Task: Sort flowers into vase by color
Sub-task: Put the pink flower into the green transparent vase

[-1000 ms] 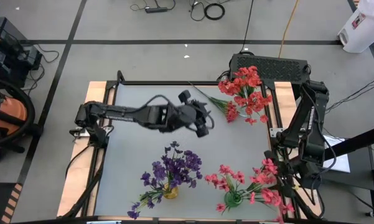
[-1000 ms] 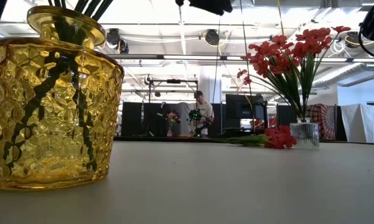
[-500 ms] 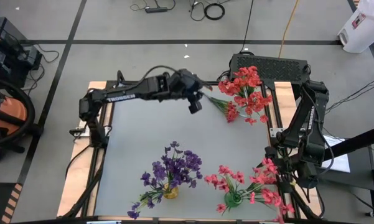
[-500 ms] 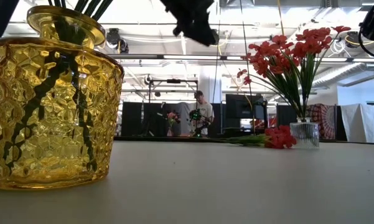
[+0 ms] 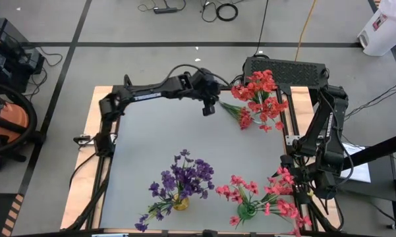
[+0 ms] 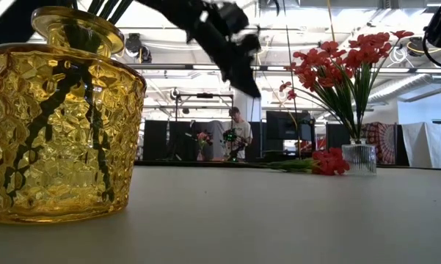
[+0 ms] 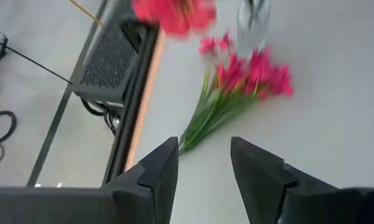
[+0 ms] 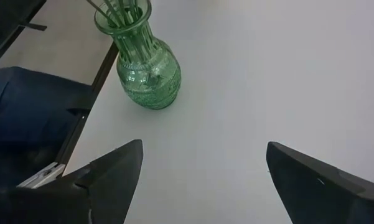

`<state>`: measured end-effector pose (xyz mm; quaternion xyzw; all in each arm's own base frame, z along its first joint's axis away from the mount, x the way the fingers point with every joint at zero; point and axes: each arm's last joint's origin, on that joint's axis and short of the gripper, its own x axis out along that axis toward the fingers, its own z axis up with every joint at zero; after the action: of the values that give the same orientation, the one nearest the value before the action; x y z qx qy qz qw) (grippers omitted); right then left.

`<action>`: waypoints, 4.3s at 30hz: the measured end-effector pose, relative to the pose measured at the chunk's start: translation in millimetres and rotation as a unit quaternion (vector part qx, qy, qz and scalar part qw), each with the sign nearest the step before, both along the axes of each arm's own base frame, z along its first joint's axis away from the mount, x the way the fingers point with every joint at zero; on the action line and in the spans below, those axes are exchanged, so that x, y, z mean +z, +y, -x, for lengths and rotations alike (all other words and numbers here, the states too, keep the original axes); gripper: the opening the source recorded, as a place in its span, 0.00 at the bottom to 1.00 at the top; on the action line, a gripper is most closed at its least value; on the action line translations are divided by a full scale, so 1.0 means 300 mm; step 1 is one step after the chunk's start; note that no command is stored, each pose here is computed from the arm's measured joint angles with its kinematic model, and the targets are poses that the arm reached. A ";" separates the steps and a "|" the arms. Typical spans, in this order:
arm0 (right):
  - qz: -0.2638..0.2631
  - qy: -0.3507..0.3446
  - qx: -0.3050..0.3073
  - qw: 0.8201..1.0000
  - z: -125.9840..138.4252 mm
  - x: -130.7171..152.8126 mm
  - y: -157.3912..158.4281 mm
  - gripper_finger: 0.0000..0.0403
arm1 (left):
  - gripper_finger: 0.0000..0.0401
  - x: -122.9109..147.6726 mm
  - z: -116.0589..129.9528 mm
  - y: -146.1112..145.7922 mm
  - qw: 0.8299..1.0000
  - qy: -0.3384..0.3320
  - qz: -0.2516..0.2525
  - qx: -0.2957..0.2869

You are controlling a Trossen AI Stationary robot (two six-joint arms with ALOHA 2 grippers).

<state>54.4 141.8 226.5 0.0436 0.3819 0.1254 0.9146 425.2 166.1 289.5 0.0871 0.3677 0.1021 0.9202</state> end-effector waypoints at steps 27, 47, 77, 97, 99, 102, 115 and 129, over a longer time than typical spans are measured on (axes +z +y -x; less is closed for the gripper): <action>-0.013 -0.021 -0.025 0.999 -0.005 0.005 0.003 0.83 | 0.39 -0.401 -0.135 0.068 0.978 0.143 -0.144 -0.049; -0.004 -0.045 -0.038 0.998 -0.008 0.007 0.000 0.83 | 0.39 -0.410 -0.128 0.043 0.975 0.171 -0.138 -0.035; 0.164 -0.076 -0.255 0.950 -0.104 -0.109 -0.048 0.83 | 0.39 -0.206 -0.140 -0.319 0.966 0.136 -0.197 0.094; 0.325 -0.037 -0.378 0.866 -0.276 -0.284 -0.090 0.83 | 0.39 -0.078 -0.096 -0.728 0.982 0.064 -0.179 0.000; 0.336 -0.029 -0.386 0.859 -0.289 -0.294 -0.102 0.83 | 0.39 -0.078 -0.093 -0.755 0.982 0.061 -0.177 -0.004; 0.353 -0.017 -0.392 0.850 -0.306 -0.301 -0.121 0.83 | 0.39 -0.077 -0.089 -0.785 0.983 0.056 -0.173 -0.009; 0.395 0.027 -0.367 0.842 -0.343 -0.307 -0.155 0.83 | 0.39 -0.074 -0.099 -0.739 0.980 0.059 -0.188 -0.006; 0.366 0.096 -0.361 0.853 -0.334 -0.318 -0.149 0.83 | 0.39 -0.083 -0.100 -0.262 0.996 0.058 -0.060 -0.030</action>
<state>154.7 97.0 130.9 -0.1472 0.4433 -0.3671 0.8044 455.3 87.7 264.7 0.1586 0.4107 0.0907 0.8933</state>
